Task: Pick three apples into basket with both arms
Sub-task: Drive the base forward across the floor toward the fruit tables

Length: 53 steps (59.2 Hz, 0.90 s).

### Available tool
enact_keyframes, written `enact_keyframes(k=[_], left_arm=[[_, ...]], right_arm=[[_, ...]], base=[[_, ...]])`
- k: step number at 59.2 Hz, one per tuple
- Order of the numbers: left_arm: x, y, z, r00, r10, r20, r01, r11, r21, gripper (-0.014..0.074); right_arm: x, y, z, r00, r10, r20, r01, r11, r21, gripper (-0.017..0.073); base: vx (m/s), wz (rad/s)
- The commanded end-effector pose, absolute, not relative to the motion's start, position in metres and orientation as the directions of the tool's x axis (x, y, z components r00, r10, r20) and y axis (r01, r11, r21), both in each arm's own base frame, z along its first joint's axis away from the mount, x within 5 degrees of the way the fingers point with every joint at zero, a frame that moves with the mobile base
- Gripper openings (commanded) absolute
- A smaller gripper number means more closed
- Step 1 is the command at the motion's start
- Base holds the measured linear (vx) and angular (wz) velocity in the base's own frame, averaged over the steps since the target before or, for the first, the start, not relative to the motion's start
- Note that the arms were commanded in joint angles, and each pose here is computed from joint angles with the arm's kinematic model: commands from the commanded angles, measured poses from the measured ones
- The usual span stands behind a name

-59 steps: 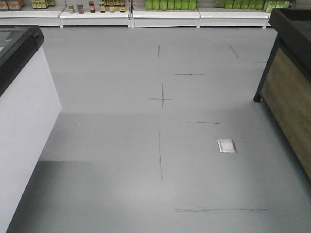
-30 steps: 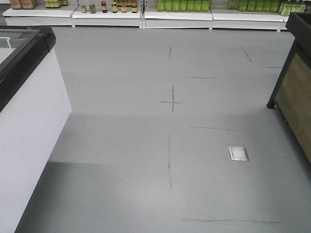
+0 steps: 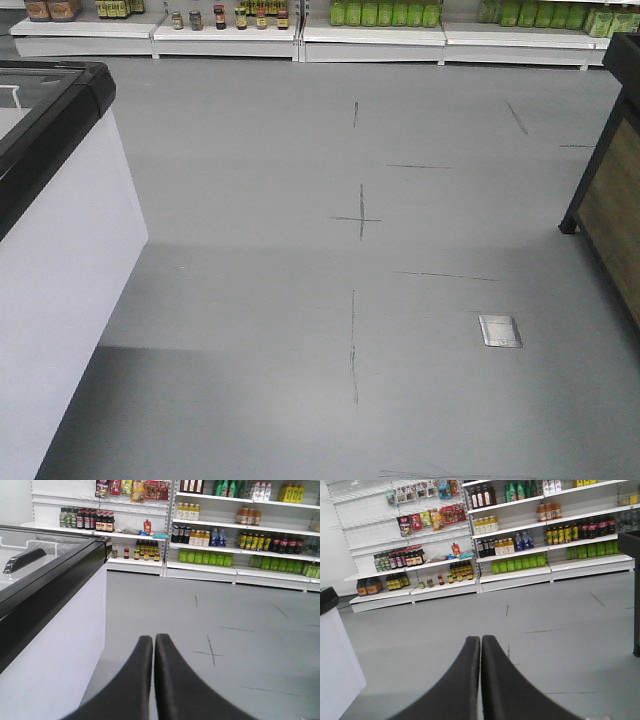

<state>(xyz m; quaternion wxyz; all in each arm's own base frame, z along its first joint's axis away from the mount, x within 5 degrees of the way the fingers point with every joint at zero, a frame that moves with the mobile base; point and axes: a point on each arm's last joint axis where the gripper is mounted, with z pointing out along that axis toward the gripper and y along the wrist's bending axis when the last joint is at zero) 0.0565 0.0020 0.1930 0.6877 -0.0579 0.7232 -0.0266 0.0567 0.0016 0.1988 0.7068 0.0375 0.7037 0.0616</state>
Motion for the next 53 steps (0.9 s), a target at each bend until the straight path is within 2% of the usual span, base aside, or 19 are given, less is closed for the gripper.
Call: enact_keyframes(k=[1, 53], left_arm=[[0.0543, 0.0019, 0.2091, 0.064, -0.129, -0.99, -0.031, 0.991, -0.131, -0.0006], [0.0543, 0.0019, 0.2091, 0.064, -0.129, -0.99, -0.031, 0.991, -0.131, -0.0006]], right_arm=[[0.0561, 0.002, 0.2011, 0.07, 0.126, -0.99, -0.045, 0.991, 0.123, -0.0009], [0.0561, 0.002, 0.2011, 0.07, 0.126, -0.99, -0.045, 0.991, 0.123, -0.0009]], base=[[0.14, -0.04], [0.18, -0.1]])
